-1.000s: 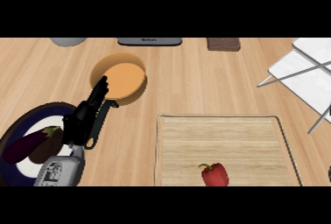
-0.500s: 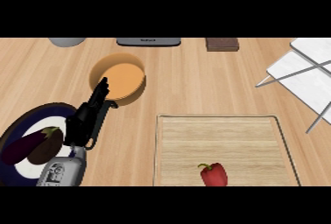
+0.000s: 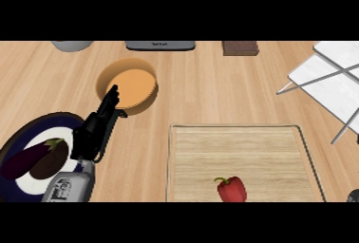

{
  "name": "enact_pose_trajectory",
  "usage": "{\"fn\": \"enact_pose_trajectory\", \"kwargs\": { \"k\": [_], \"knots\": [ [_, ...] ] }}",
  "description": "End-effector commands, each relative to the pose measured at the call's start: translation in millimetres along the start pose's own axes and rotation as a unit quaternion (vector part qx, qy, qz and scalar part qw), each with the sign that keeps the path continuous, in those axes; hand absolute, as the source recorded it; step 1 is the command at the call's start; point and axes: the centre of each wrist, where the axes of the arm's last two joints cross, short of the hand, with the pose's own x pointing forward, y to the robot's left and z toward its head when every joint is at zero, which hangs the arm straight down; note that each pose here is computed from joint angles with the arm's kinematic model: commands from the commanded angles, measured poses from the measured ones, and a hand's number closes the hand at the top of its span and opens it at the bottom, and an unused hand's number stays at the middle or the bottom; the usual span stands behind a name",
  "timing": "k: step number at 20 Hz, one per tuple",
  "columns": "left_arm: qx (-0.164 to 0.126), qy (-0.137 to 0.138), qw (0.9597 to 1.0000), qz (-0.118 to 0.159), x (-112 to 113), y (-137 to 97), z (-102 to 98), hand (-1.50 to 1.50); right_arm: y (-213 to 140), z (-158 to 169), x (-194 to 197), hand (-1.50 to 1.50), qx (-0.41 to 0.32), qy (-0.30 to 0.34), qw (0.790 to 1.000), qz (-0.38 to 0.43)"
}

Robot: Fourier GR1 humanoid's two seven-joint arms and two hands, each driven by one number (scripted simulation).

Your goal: Pick the pear from the tray and place it in the tiered shelf

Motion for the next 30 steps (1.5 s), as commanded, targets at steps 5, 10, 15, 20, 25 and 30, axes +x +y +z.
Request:
{"fn": "enact_pose_trajectory", "kwargs": {
  "k": [5,10,15,20,25,30],
  "knots": [
    [0.003,0.001,1.0000,-0.003,-3,13,-2,0.00,-28,-7,18,-1.50,0.034,0.055,0.995,-0.079],
    [0.000,-0.003,1.0000,0.000,4,3,1,0.00,-51,-12,24,-1.50,-0.010,0.072,0.989,-0.133],
    [-0.013,0.001,0.9999,-0.002,8,9,-1,0.00,-92,-42,30,-1.50,-0.086,0.108,0.962,-0.234],
    [-0.004,0.004,1.0000,0.002,1,7,3,0.00,-138,-47,17,-1.50,-0.117,0.171,0.954,-0.215],
    [0.011,0.009,0.9999,-0.001,-5,10,2,0.00,-181,-38,-15,-1.50,-0.070,0.228,0.955,-0.174],
    [0.027,0.016,0.9995,-0.003,-10,25,8,0.00,-228,-25,-61,-1.50,-0.040,0.239,0.959,-0.147]
  ]
}}
